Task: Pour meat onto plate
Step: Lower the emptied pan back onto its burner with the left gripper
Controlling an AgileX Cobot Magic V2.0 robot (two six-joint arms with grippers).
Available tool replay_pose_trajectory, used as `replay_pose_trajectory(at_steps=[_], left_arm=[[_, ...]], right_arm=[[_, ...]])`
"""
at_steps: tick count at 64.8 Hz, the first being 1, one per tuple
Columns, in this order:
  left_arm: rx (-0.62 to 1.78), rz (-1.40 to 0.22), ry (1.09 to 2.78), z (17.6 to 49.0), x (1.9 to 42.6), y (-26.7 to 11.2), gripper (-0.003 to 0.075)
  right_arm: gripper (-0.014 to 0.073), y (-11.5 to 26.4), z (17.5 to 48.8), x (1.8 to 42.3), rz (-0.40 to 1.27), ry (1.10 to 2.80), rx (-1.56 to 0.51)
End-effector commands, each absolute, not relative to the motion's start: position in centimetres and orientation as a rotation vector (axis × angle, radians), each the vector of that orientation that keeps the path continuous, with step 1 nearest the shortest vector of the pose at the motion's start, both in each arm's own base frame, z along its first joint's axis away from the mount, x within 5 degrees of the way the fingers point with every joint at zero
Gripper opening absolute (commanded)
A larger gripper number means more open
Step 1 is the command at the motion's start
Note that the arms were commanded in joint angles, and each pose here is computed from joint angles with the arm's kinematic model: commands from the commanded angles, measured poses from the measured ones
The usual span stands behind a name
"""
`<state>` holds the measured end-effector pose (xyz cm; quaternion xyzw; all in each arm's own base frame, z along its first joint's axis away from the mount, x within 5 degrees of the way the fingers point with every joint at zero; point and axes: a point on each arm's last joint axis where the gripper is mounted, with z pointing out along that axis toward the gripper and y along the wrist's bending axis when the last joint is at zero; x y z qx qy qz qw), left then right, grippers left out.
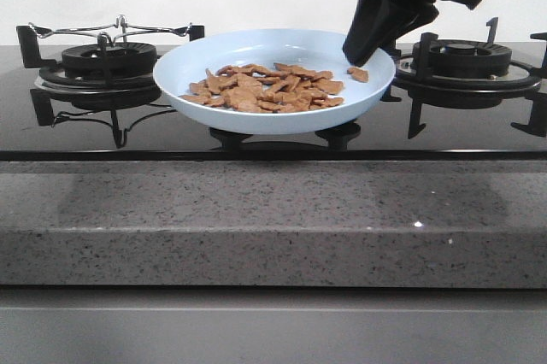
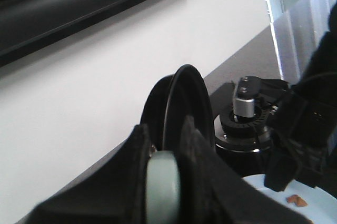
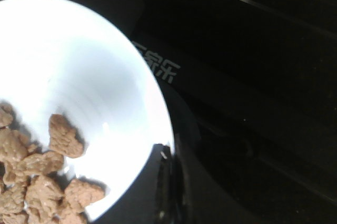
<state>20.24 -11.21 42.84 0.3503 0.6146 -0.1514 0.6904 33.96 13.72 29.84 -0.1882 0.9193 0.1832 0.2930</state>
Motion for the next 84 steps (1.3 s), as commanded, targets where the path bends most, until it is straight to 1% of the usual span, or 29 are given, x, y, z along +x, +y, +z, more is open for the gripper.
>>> replay_pose_trajectory(at_steps=[1,7,20,37,48,62,72,84], left_arm=[[0.588,-0.356,1.380,44.8,20.4,-9.6,-0.0020],[0.459,-0.402,1.432,45.2,21.8,-8.1,-0.0020],[0.339,-0.549,1.540,45.0,25.4,-5.4,-0.0020],[0.099,-0.707,1.659,43.6,30.1,-0.9,-0.0020],[-0.070,-0.805,1.676,41.7,32.5,0.8,-0.0020],[-0.314,-1.013,1.689,38.5,35.7,2.5,-0.0020],[-0.424,-1.201,1.676,35.9,37.7,2.8,-0.0020],[-0.452,-1.288,1.716,33.5,39.0,3.0,-0.0020]], right_arm=[[-0.0059,13.5,32.0,33.7,0.486,2.356,-0.483],[-0.0059,13.5,32.0,33.7,0.486,2.356,-0.483],[-0.0059,13.5,32.0,33.7,0.486,2.356,-0.483],[-0.0059,13.5,32.0,33.7,0.486,2.356,-0.483],[-0.0059,13.5,32.0,33.7,0.486,2.356,-0.483],[-0.0059,13.5,32.0,33.7,0.486,2.356,-0.483],[-0.0059,13.5,32.0,33.7,0.486,2.356,-0.483],[-0.0059,13.5,32.0,33.7,0.486,2.356,-0.483]])
